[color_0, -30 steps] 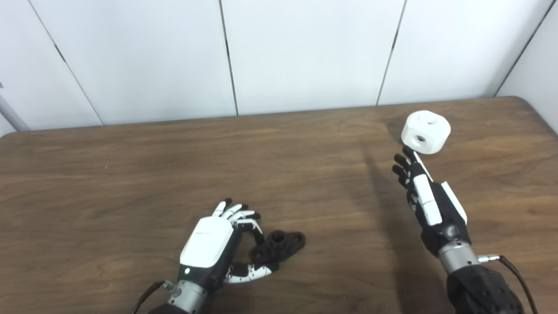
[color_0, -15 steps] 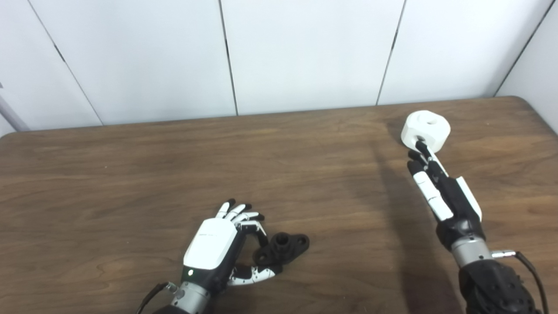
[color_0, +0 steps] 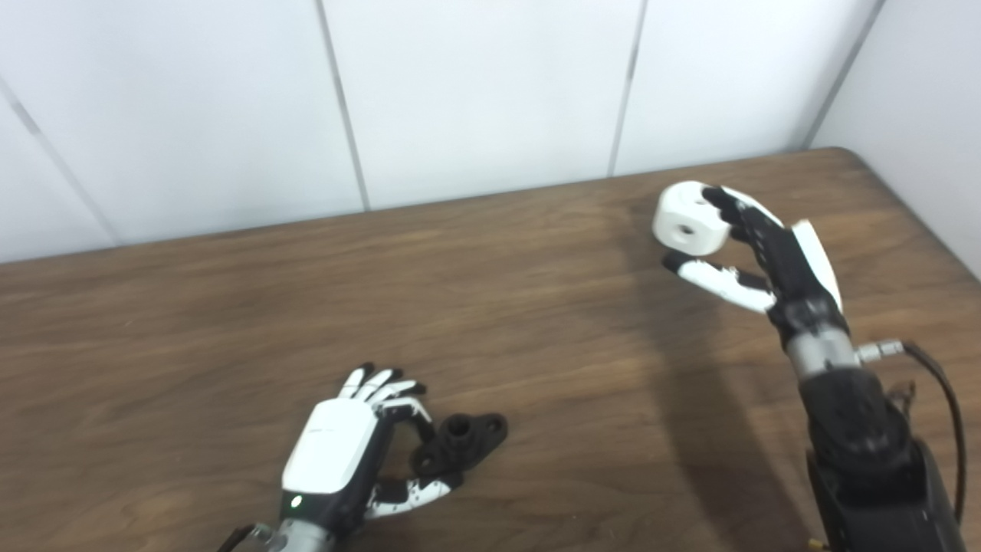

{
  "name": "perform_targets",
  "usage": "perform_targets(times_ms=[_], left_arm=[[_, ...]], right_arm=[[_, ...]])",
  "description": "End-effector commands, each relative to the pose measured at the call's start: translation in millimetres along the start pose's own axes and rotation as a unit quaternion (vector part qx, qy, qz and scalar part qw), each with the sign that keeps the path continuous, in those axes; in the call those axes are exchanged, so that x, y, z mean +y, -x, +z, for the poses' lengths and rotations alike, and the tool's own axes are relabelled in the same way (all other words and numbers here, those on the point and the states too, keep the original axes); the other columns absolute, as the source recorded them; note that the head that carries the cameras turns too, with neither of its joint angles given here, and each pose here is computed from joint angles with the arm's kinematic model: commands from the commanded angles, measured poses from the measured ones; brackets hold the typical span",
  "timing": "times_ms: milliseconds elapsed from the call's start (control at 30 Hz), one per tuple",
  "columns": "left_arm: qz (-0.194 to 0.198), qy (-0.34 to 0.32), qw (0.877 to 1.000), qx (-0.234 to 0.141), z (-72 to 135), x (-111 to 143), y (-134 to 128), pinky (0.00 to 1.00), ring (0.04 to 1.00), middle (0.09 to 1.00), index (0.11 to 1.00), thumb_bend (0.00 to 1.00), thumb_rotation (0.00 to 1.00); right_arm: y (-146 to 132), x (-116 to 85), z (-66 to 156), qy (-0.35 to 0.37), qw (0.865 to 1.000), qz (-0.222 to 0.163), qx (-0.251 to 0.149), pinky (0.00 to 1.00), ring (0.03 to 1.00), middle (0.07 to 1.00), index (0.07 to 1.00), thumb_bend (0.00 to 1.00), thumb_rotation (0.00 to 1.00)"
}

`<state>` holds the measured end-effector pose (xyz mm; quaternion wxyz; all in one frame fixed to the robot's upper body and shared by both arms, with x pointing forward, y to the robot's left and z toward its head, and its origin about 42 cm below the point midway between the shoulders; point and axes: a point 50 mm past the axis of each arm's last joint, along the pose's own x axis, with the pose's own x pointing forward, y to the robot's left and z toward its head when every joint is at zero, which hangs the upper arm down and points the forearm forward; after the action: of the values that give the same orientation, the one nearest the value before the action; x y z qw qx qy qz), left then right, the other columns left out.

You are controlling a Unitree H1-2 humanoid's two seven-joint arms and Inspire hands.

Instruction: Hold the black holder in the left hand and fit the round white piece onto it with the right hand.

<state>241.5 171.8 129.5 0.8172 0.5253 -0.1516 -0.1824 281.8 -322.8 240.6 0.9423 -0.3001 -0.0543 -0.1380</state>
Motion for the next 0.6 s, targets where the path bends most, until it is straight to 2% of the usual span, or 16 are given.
perform_targets(times_ms=[0,233,500,567], left_arm=[[-0.018,-0.013,1.000,-0.002,-6.8,-1.1,5.3,0.97,0.886,0.788,0.485,0.52,0.05],[-0.023,-0.013,1.000,0.002,-12.0,5.2,7.0,0.97,0.880,0.784,0.485,0.52,0.05],[-0.022,-0.012,1.000,0.000,-15.0,8.8,7.6,0.95,0.867,0.774,0.485,0.52,0.05],[-0.022,-0.013,1.000,-0.002,-15.2,9.3,7.7,0.93,0.861,0.771,0.485,0.52,0.05]], right_arm=[[-14.0,-11.0,14.0,0.028,0.999,-0.020,-0.027,0.81,0.868,0.868,0.794,0.80,0.47],[-37.3,-18.9,26.2,0.099,0.994,-0.039,-0.040,0.97,0.960,0.927,0.779,0.82,0.44],[-68.3,-26.4,22.0,0.151,0.988,-0.034,-0.019,1.00,0.988,0.956,0.790,0.82,0.40],[-77.6,-28.0,18.4,0.164,0.986,-0.031,-0.010,1.00,0.994,0.963,0.784,0.84,0.36]])
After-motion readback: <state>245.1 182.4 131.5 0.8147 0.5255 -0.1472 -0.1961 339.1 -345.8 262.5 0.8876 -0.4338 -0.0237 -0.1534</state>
